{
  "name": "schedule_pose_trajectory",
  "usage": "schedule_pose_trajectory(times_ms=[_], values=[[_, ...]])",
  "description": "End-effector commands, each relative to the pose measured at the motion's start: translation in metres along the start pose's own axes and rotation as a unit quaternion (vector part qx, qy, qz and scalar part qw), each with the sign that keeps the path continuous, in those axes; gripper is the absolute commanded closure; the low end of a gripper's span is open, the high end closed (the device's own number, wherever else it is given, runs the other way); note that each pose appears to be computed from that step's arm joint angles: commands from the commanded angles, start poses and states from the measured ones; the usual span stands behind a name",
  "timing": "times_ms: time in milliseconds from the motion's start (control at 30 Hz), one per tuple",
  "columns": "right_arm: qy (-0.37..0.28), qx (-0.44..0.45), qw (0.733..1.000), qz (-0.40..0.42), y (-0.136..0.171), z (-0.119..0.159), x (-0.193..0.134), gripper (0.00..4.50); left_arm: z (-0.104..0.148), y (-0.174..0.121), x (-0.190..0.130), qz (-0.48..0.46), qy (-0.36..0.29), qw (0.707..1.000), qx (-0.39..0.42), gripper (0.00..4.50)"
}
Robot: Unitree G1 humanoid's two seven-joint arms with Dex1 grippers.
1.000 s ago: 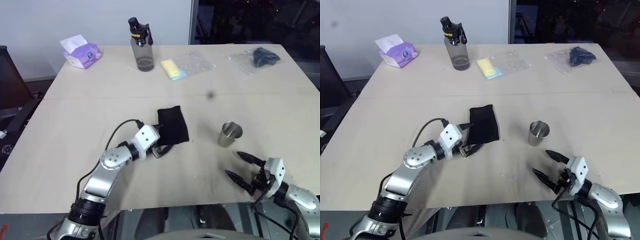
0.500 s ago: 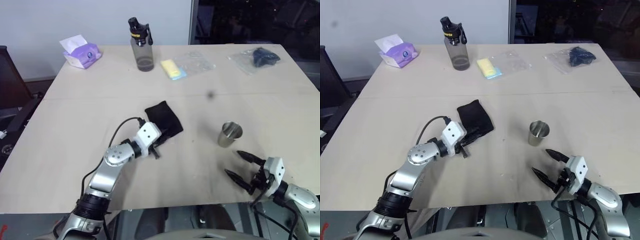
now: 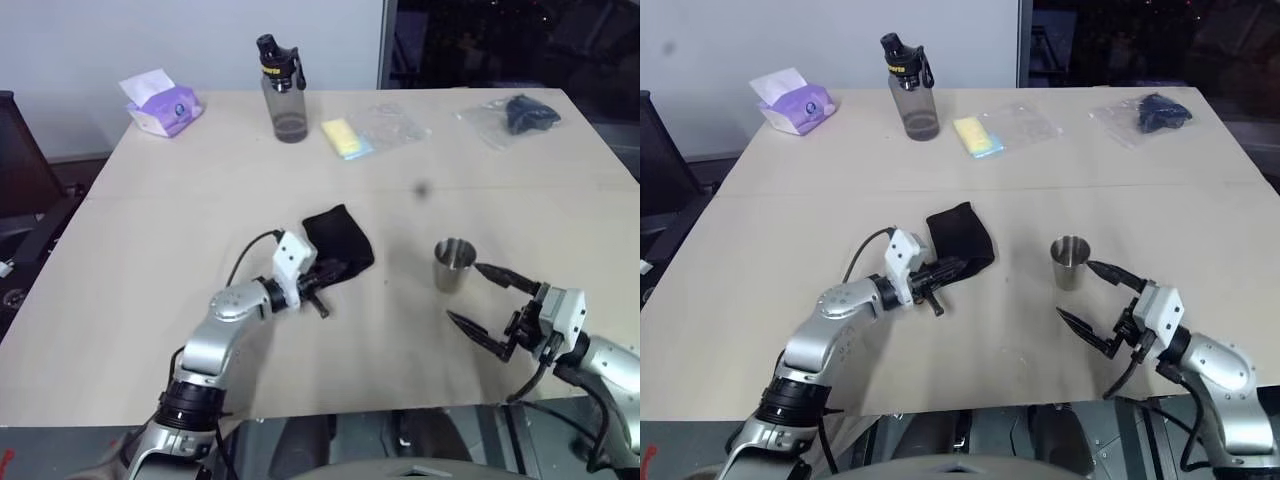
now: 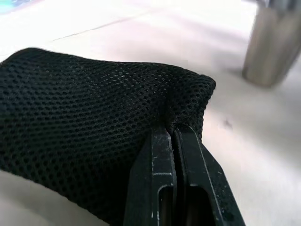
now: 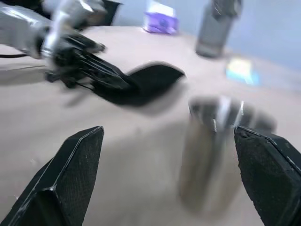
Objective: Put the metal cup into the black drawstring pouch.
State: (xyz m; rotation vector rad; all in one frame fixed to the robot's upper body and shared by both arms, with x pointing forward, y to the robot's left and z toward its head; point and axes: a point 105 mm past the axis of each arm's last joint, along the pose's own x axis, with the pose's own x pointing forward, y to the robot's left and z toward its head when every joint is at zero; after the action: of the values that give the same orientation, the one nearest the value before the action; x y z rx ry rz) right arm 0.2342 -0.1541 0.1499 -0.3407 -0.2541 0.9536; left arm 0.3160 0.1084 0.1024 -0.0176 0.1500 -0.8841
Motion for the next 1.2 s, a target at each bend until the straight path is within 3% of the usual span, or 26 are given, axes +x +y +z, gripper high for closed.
schedule_pose_trajectory(times_ms=[33,267,433,600,700,767,867,933,1000,1200], values=[[0.049,-0.046,0.998,0.008,-0.01,0.004,0.006,0.0,0.021,-0.006,0.001,-0.018,-0.029,0.999,-0.023,4.45],[0.147,-0.081,0.985,0.039,-0.02,-0.014,0.011,0.0,0.029,-0.012,0.0,-0.036,-0.019,0.999,-0.025,4.45],[0.154,-0.087,0.983,0.047,-0.02,-0.011,0.007,0.0,0.035,-0.009,-0.002,-0.026,-0.025,0.999,-0.026,4.45],[0.214,-0.097,0.968,0.086,-0.012,-0.025,-0.001,0.0,0.034,-0.012,-0.001,-0.029,-0.021,0.999,-0.026,4.45],[0.277,-0.114,0.949,0.096,-0.013,-0.044,-0.014,1.14,0.034,-0.011,0.001,-0.024,-0.022,0.999,-0.023,4.5],[0.292,-0.116,0.945,0.094,-0.014,-0.049,-0.02,2.16,0.032,-0.009,0.001,-0.02,-0.018,0.999,-0.02,4.5],[0.275,-0.113,0.952,0.067,-0.021,-0.043,-0.019,3.78,0.03,-0.006,0.0,-0.014,-0.015,1.0,-0.02,4.5],[0.247,-0.105,0.962,0.038,-0.028,-0.034,-0.016,4.46,0.03,-0.005,0.0,-0.011,-0.014,1.0,-0.02,4.5],[0.231,-0.098,0.968,0.023,-0.031,-0.028,-0.013,4.46,0.03,-0.005,0.0,-0.01,-0.015,1.0,-0.02,4.5],[0.082,-0.087,0.993,0.013,-0.028,0.022,0.029,4.46,0.039,-0.005,0.01,-0.001,-0.028,0.999,-0.037,4.5]])
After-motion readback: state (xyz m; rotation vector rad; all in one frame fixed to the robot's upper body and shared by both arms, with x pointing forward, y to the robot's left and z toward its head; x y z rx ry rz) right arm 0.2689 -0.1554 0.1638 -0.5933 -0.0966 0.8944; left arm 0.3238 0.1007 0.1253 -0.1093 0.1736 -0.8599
